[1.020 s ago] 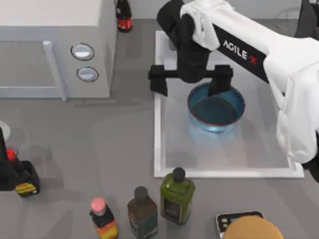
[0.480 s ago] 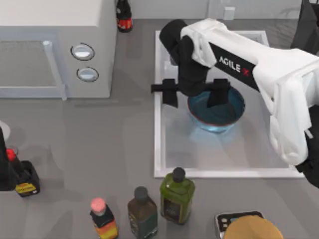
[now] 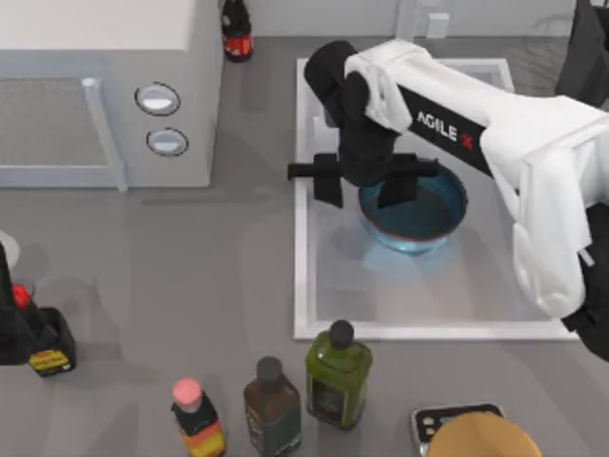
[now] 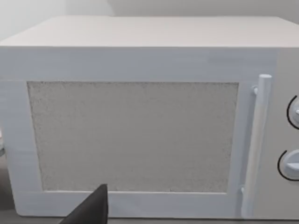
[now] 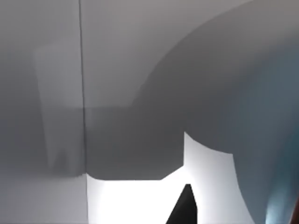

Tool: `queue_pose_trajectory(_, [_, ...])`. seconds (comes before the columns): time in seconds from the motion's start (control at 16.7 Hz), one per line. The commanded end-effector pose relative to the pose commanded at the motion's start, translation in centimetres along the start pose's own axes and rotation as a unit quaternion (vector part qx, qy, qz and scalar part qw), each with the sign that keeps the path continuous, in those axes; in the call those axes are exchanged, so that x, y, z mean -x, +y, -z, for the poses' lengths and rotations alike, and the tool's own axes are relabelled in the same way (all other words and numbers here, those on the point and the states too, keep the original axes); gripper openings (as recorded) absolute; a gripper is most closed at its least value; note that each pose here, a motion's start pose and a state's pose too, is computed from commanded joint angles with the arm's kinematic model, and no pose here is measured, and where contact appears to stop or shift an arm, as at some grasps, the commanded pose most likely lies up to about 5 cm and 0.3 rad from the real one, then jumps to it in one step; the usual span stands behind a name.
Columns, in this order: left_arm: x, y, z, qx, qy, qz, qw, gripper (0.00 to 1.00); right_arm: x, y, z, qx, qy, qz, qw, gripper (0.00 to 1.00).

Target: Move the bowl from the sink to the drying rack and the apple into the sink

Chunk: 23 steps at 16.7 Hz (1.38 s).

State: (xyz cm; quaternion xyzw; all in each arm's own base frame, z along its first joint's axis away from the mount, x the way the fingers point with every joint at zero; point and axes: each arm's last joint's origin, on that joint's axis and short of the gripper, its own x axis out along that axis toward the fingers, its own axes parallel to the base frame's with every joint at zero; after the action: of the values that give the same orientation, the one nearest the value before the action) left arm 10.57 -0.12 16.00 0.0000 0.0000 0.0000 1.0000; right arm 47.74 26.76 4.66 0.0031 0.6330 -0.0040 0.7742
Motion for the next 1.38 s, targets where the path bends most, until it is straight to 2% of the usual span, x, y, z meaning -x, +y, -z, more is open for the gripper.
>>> queue_pose_trajectory(0.3, [0.0, 0.0, 0.0, 0.000, 0.000, 0.000, 1.000, 1.00, 0.0, 0.0, 0.0, 0.000, 0.000, 0.000, 1.000, 0.02])
queue_pose_trajectory(0.36, [0.0, 0.0, 0.0, 0.000, 0.000, 0.000, 1.000, 1.00, 0.0, 0.0, 0.0, 0.000, 0.000, 0.000, 1.000, 0.00])
queue_pose_trajectory(0.96, [0.0, 0.0, 0.0, 0.000, 0.000, 0.000, 1.000, 1.00, 0.8, 0.1, 0.0, -0.002, -0.001, 0.000, 1.000, 0.00])
queue_pose_trajectory(1.14, [0.0, 0.0, 0.0, 0.000, 0.000, 0.000, 1.000, 1.00, 4.4, 1.7, 1.3, -0.001, 0.001, 0.001, 1.000, 0.00])
queue_pose_trajectory(1.38, [0.0, 0.0, 0.0, 0.000, 0.000, 0.000, 1.000, 1.00, 13.5, 4.2, 5.2, -0.001, 0.000, 0.000, 1.000, 0.00])
